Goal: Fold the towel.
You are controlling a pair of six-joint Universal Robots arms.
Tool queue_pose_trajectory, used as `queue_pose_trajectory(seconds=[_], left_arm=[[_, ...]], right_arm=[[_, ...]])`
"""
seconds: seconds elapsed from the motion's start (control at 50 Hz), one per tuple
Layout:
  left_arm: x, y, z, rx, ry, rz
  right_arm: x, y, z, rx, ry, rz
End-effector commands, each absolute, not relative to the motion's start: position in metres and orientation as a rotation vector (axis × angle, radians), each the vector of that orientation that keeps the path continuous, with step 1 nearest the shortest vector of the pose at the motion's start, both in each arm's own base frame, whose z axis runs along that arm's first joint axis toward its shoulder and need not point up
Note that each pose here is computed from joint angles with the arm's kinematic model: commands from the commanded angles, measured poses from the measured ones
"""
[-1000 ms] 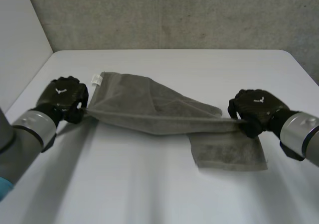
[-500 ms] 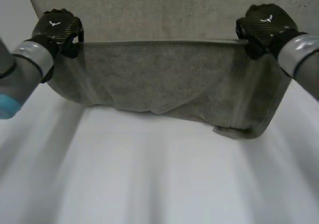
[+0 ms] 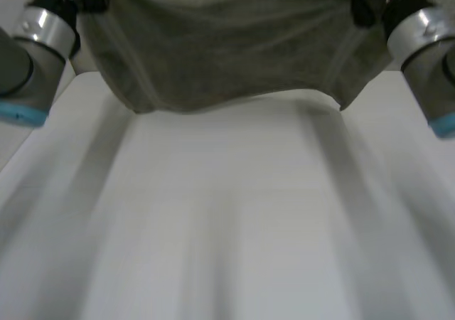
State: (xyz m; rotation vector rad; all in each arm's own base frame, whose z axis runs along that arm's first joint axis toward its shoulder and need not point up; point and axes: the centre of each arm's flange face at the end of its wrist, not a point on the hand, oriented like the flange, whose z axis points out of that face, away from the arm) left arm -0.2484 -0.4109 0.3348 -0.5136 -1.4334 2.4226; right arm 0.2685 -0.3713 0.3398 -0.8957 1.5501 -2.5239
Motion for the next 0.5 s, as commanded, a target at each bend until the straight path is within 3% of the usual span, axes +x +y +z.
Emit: queue_pose_trajectory(seconds=[0.02, 0.08, 0.12, 0.2, 0.5], left_arm=[[-0.239, -0.388, 0.260, -0.599, -1.695, 2.205], [-0.233, -0.384, 0.243, -0.606, -1.763, 2.169], [-0.225, -0.372, 0.214, -0.648, -1.873, 2.100], [-0.220, -0.357, 0.207, -0.720, -1.916, 2.077], [-0.186, -0.266, 0.261, -0.712, -1.973, 2.093]], right_arm=[[0.257, -0.345, 0.271, -1.013, 1.756, -2.251], [0.240, -0.341, 0.245, -1.024, 1.861, -2.154], [0.235, -0.336, 0.236, -1.029, 1.889, -2.116], [0.227, -0.323, 0.234, -1.032, 1.910, -2.083], [0.186, -0.247, 0.280, -0.975, 1.998, -2.060]])
